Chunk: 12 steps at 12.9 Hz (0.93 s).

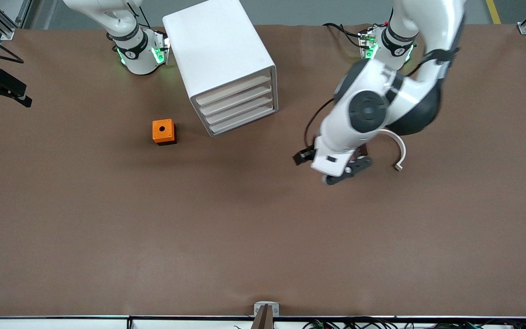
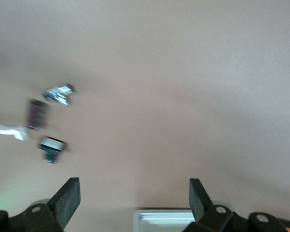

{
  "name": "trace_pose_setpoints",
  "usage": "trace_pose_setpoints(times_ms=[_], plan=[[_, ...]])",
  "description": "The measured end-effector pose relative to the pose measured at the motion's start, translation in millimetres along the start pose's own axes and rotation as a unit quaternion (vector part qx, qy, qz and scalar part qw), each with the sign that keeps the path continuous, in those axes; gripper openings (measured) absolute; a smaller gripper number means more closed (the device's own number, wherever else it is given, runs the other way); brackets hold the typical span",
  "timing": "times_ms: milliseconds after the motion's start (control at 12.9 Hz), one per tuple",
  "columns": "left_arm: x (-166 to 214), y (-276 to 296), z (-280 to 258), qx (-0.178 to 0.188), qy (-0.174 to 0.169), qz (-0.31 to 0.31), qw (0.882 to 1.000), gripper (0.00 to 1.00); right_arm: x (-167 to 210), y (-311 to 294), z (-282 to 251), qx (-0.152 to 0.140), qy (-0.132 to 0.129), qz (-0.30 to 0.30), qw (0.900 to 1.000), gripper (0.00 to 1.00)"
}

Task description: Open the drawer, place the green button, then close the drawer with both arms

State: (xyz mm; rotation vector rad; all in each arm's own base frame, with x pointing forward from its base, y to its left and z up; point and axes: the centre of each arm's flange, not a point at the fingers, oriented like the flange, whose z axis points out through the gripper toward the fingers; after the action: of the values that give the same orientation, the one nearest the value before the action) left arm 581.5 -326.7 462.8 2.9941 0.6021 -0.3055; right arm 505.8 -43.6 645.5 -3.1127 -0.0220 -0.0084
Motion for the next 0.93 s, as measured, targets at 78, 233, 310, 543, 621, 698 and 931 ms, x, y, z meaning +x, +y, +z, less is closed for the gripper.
trace_pose_setpoints(times_ms=[78,233,310,543,621,698,931], plan=[[14,-25,-21,0.001,-0.001,0.016,1.0,1.0,0,0,0,0.0,-0.001,0.0,1.0,1.0],[37,-71,-55,-0.003,0.0,0.043,0.999,1.0,-1,1,1,-0.001,-0.003,0.001,1.0,1.0],[45,-90,-68,-0.003,0.003,0.052,0.999,1.0,-1,1,2,-0.001,-0.005,0.001,1.0,1.0],[60,-128,-85,0.013,0.008,0.061,0.998,1.0,-1,2,5,-0.003,-0.007,0.001,1.0,1.0],[66,-137,-88,0.015,0.01,0.064,0.998,1.0,-1,2,5,-0.003,-0.007,0.001,1.0,1.0],[71,-147,-90,0.019,0.013,0.069,0.997,1.0,-1,2,5,-0.004,-0.006,0.001,1.0,1.0],[85,-180,-101,0.025,0.01,0.084,0.996,1.0,0,3,4,-0.005,-0.005,0.002,1.0,1.0]])
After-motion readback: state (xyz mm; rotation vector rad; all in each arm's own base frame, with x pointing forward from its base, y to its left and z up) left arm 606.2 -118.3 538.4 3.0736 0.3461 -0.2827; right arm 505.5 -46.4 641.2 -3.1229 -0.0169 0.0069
